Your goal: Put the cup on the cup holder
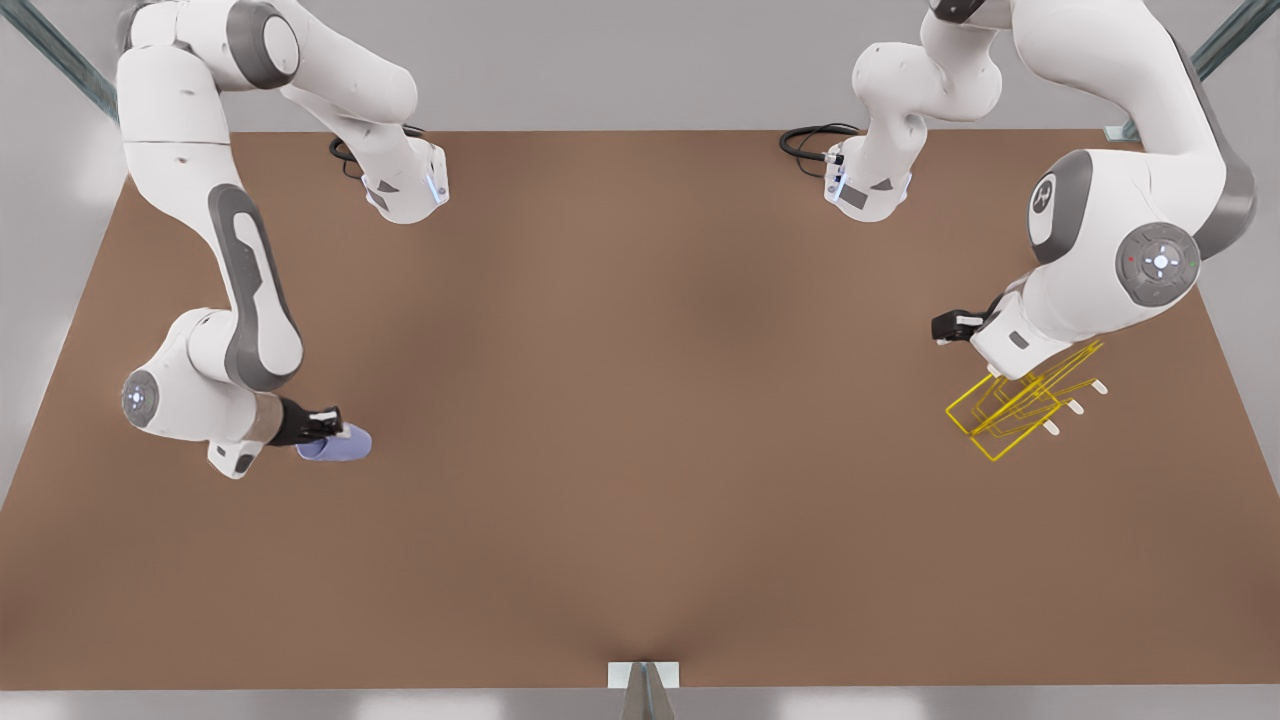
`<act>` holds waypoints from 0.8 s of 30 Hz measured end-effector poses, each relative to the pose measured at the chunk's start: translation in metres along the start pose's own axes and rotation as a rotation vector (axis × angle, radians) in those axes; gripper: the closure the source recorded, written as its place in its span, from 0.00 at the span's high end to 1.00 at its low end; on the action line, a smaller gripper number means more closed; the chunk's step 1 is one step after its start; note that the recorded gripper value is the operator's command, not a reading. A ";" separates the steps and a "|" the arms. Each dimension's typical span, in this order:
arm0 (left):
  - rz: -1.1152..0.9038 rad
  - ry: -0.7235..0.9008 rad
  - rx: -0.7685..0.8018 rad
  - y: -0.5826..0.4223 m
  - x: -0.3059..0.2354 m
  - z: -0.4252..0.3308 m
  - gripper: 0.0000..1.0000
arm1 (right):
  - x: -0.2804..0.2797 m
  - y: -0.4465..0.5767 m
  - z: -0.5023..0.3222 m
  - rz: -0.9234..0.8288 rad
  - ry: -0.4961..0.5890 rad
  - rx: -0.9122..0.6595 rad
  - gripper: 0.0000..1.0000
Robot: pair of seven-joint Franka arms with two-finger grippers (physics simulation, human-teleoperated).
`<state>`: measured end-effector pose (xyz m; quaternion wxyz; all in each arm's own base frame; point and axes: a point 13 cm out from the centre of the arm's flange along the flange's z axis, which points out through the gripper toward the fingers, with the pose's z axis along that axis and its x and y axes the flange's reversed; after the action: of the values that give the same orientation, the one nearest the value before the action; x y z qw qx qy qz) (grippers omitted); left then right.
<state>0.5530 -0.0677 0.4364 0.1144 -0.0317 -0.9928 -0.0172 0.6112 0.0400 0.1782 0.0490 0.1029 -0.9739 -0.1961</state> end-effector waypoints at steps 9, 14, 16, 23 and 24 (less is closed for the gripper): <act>-0.003 0.004 -0.013 0.003 0.000 0.001 1.00 | -0.138 0.374 0.098 0.150 -0.016 -0.503 0.21; -0.004 0.006 -0.018 0.004 -0.001 0.003 1.00 | -0.172 0.470 0.179 0.308 -0.043 -0.563 0.21; -0.005 0.008 -0.020 0.005 -0.002 0.004 1.00 | -0.173 0.493 0.205 0.385 -0.055 -0.579 0.21; -0.013 0.018 -0.027 0.009 -0.003 0.008 1.00 | -0.166 0.518 0.262 0.670 -0.028 -0.625 0.21; -0.014 0.019 -0.027 0.009 -0.002 0.008 1.00 | -0.164 0.518 0.270 0.703 -0.022 -0.624 0.21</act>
<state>0.5540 -0.0584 0.4281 0.1235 -0.0261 -0.9915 -0.0318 0.6408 0.6438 0.1240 0.1308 -0.2550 -0.8446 -0.4522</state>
